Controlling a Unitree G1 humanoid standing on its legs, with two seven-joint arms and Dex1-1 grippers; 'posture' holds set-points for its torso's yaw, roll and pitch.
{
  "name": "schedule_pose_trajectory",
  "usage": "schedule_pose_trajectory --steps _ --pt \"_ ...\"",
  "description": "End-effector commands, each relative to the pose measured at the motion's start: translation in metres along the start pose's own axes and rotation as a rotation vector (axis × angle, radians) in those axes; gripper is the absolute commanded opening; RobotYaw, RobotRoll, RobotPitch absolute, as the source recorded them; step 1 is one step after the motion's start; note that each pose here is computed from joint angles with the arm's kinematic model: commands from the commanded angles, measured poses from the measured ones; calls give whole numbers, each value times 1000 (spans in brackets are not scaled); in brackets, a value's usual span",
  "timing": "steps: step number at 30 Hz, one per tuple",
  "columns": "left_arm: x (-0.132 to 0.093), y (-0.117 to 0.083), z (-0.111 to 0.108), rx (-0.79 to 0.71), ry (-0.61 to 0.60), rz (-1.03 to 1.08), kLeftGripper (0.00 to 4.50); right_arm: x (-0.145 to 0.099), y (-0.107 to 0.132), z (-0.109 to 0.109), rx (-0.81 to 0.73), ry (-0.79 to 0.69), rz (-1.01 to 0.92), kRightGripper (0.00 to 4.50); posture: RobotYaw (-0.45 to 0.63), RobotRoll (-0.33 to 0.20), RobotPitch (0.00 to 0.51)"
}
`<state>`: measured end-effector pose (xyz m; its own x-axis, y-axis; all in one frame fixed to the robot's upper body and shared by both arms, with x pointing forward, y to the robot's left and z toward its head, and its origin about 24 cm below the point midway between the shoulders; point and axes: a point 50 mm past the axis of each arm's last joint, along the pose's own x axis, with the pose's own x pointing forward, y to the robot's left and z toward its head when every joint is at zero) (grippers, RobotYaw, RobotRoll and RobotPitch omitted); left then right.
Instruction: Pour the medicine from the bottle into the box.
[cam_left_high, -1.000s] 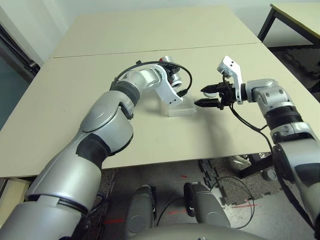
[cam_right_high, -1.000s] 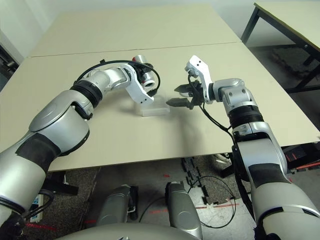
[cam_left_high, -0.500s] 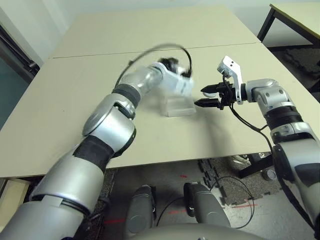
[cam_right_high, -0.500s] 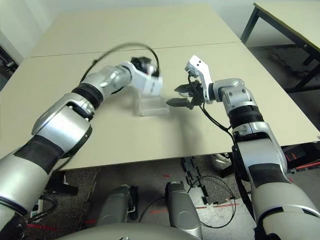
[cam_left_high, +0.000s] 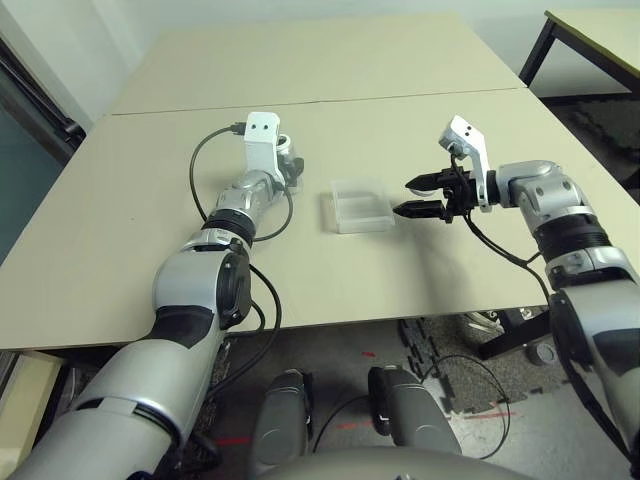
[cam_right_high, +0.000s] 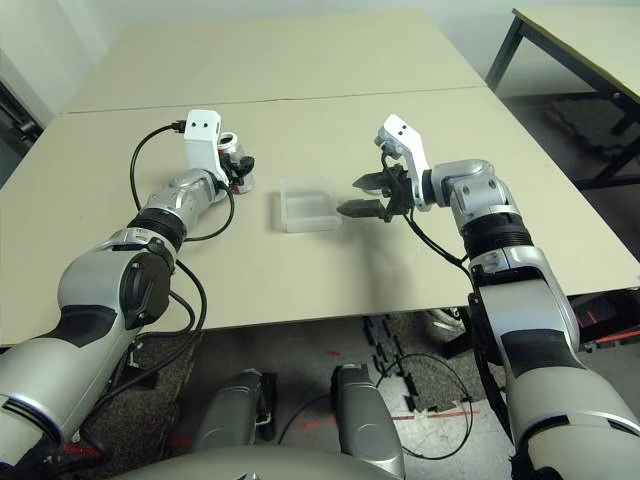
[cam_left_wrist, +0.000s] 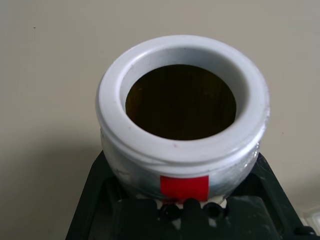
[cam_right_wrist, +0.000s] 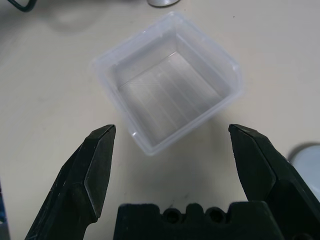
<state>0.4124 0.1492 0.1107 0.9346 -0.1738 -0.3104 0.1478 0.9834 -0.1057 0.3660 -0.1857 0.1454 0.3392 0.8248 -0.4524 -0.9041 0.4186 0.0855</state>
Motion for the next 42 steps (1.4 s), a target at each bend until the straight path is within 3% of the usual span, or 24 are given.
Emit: schedule_pose_trajectory --steps 1,6,9,13,17,19,20,23,28,31,34,42 --pt "-3 13 -22 -24 87 63 2558 -1 2 -3 -3 22 10 4500 -5 0 71" --pt "-3 15 -3 53 30 68 2558 -1 1 -3 -2 21 3 4500 -5 0 69" --pt "-3 8 28 277 -69 44 2558 -1 0 -3 -3 22 3 4500 -1 0 68" --pt "-7 -28 84 1016 -253 -40 2557 0 0 -2 -7 25 1 4500 7 0 67" --pt "-17 -68 116 1724 -429 -71 2557 1 -1 -2 -15 30 1 4500 15 0 68" --pt "-18 -80 117 1998 -481 -86 2557 2 -1 -2 -18 33 1 4500 20 0 65" --pt "-17 -87 109 2174 -493 -116 2557 3 -1 -1 -21 34 1 4500 23 0 64" --pt "-12 -96 86 2484 -510 -205 2556 5 -2 0 -26 33 -1 4500 23 0 61" --pt "-6 -105 55 2712 -531 -311 2556 6 -3 1 -31 33 -1 4500 4 0 57" --pt "-6 -112 52 2681 -552 -310 2556 6 -3 0 -30 32 -3 4500 -3 0 59" --pt "-6 -107 55 2615 -526 -285 2556 6 -2 0 -30 32 0 4500 -6 0 60" --pt "-5 -99 61 2608 -494 -225 2556 4 -1 -3 -26 34 5 4500 3 0 65"
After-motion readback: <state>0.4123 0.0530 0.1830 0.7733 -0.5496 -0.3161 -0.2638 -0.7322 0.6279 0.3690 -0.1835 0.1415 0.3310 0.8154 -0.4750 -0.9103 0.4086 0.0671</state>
